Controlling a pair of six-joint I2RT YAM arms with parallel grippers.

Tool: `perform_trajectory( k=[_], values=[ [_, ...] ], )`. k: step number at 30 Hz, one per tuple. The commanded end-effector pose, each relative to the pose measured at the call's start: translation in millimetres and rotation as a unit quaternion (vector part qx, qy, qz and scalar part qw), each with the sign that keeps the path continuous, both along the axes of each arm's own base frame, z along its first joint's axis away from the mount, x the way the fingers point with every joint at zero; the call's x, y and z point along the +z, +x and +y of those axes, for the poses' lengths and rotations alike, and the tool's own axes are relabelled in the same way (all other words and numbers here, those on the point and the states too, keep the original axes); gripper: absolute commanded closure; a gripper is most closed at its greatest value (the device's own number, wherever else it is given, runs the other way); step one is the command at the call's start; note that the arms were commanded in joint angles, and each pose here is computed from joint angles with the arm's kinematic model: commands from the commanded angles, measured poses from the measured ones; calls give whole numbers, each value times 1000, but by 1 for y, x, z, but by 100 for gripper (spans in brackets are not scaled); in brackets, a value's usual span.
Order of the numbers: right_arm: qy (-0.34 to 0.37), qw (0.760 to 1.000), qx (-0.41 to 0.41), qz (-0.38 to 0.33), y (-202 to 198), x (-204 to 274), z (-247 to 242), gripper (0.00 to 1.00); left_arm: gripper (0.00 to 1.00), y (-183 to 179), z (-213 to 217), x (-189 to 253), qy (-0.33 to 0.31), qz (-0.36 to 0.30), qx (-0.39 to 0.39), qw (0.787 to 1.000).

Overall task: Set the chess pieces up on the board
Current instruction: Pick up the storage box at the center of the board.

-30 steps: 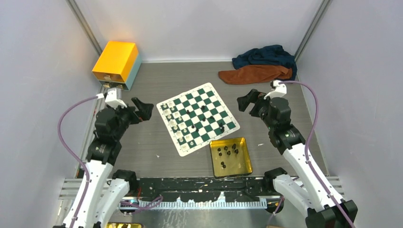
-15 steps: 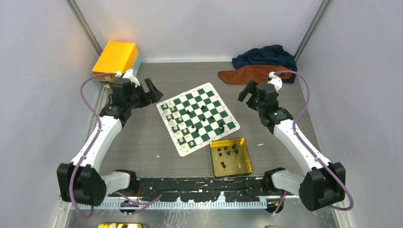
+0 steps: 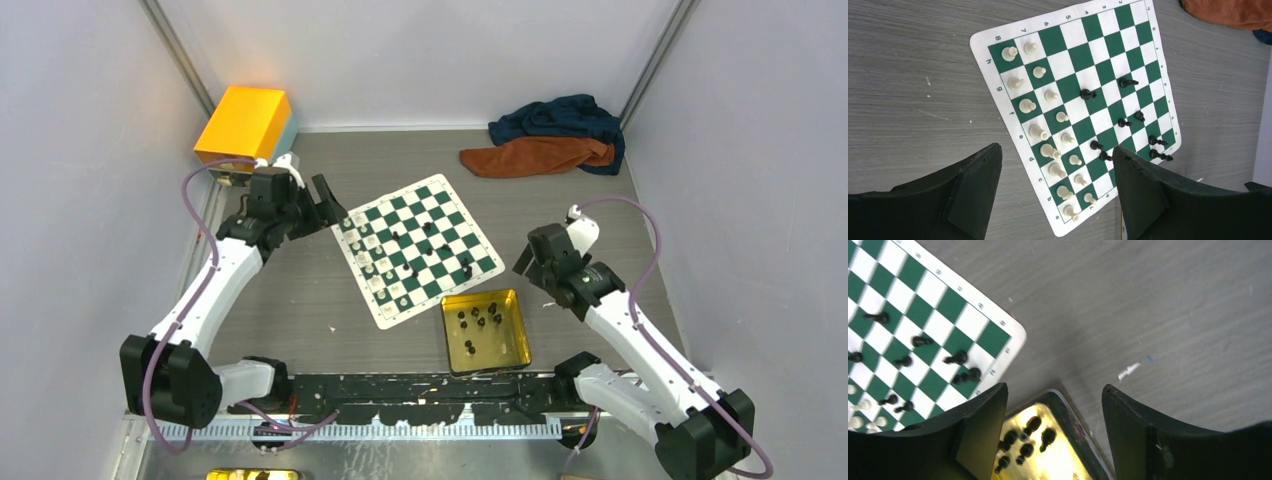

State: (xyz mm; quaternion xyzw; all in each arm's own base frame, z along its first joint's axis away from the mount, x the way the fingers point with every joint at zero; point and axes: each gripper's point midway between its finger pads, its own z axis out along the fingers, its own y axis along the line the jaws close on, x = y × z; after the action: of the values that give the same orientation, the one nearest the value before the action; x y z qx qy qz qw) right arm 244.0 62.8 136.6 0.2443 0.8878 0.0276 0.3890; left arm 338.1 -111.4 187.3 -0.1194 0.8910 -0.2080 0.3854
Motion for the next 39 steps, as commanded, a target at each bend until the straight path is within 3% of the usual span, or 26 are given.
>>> perform_trajectory(
  k=[1,4,14,21,31,39],
  values=[
    [18,999,-26,34,-30,-20,-5,29,20,-11,2,19,1,-26,13,1000],
    [30,998,-12,48,-44,-31,2,35,21,-15,1,23,-5,-34,20,999],
    [47,995,28,77,-77,-60,17,38,23,-24,-6,21,-4,-35,22,999],
    [42,993,41,98,-81,-74,26,40,23,-27,-6,21,-8,-41,26,999],
    [37,992,33,114,-78,-90,30,56,24,-31,-4,12,-9,-43,31,999],
    [25,992,28,119,-80,-91,26,64,24,-32,-5,6,-14,-38,35,999]
  ],
)
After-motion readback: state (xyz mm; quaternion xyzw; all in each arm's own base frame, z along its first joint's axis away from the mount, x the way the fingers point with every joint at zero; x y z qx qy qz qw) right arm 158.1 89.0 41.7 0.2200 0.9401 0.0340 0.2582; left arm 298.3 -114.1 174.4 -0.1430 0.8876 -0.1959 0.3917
